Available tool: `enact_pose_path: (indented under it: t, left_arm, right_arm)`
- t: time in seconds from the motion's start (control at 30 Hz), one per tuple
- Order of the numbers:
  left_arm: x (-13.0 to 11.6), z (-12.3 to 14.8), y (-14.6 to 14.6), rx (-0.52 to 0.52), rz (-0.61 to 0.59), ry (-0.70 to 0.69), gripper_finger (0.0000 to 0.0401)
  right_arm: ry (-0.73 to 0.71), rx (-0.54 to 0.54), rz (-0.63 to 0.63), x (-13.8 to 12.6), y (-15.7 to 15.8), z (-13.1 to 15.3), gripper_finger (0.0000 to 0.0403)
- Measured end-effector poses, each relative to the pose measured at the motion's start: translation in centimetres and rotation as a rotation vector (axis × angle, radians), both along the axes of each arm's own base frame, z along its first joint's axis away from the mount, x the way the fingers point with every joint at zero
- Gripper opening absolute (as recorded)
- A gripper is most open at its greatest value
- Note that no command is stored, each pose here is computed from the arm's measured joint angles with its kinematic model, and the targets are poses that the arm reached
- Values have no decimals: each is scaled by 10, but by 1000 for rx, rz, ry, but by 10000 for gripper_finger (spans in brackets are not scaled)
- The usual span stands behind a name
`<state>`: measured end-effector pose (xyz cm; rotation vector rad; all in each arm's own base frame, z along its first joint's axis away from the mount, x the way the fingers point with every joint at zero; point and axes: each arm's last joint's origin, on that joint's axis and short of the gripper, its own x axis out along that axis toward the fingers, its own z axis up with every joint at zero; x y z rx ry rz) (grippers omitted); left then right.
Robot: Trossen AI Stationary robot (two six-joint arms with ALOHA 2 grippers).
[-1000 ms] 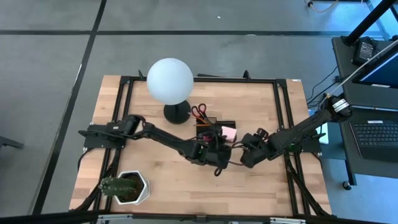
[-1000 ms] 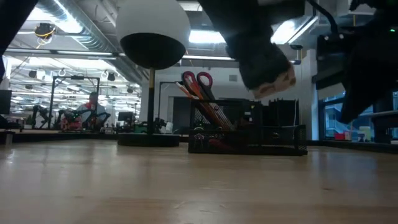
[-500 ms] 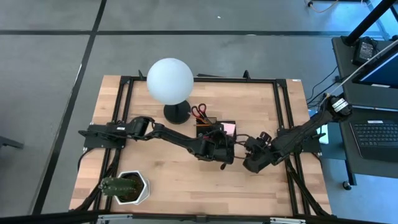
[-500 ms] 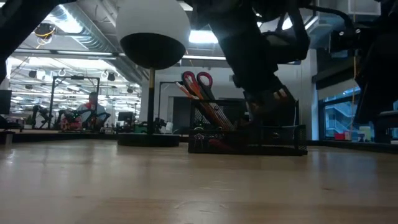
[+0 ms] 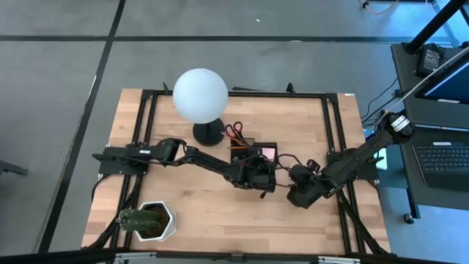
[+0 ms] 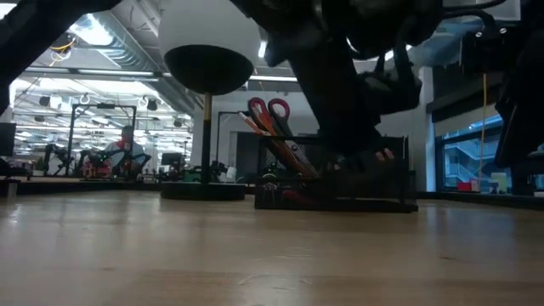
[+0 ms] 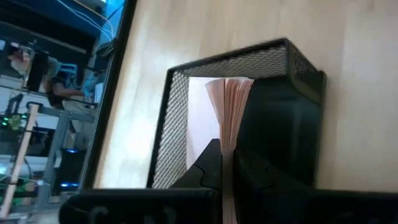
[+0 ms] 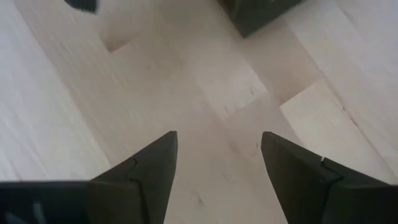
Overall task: Pick and place office supplies into organizer
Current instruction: Put the pink sticky note into the black desk organizer
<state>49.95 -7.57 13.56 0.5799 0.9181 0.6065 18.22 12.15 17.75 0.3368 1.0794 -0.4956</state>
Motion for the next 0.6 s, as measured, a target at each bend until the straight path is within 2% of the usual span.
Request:
enact_pose_path:
  t: [0.23, 0.6]
  left_arm:
    - [1, -15, 7, 5, 21, 30, 8]
    - [2, -18, 8, -9, 12, 37, 47]
  right_arm:
    - [-5, 3, 0, 1, 0, 0, 236]
    - [-7, 4, 0, 1, 0, 0, 236]
